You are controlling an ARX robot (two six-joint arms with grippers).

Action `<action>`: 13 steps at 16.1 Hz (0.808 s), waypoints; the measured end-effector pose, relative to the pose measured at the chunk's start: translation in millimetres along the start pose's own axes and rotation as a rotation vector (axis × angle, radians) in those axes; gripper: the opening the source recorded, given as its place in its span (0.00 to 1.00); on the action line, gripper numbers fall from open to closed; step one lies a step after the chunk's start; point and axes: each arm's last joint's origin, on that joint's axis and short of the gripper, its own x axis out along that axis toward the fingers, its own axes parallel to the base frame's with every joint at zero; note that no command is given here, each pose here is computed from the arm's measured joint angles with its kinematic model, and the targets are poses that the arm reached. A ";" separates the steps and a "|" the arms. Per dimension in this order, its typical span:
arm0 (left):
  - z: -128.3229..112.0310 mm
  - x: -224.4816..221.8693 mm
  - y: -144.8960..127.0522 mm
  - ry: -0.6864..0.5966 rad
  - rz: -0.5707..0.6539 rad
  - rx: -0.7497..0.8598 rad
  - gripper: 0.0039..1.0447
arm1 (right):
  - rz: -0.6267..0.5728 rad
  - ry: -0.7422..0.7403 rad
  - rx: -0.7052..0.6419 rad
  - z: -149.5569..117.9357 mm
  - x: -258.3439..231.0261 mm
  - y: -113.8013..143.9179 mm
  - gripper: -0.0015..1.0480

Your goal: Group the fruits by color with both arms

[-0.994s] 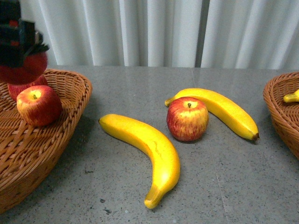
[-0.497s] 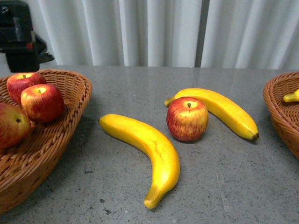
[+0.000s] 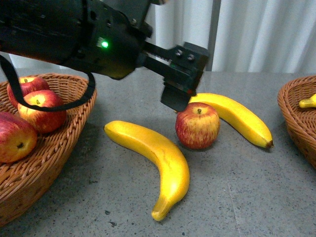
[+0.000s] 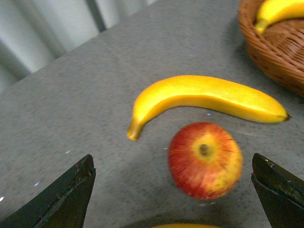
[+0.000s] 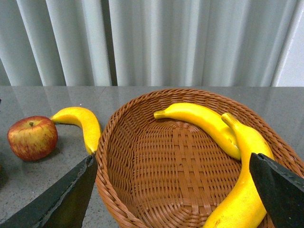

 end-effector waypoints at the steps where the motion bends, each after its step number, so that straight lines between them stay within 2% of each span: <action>1: -1.9 18.1 -12.0 0.017 -0.089 0.035 0.94 | 0.000 0.000 0.000 0.0 0.0 0.0 0.94; 5: -8.3 36.1 -18.6 0.041 -0.136 0.037 0.94 | 0.000 0.000 0.000 0.0 0.0 0.0 0.94; 13: -28.4 76.0 -6.2 0.085 -0.202 -0.009 0.94 | 0.000 0.000 0.000 0.0 0.0 0.0 0.94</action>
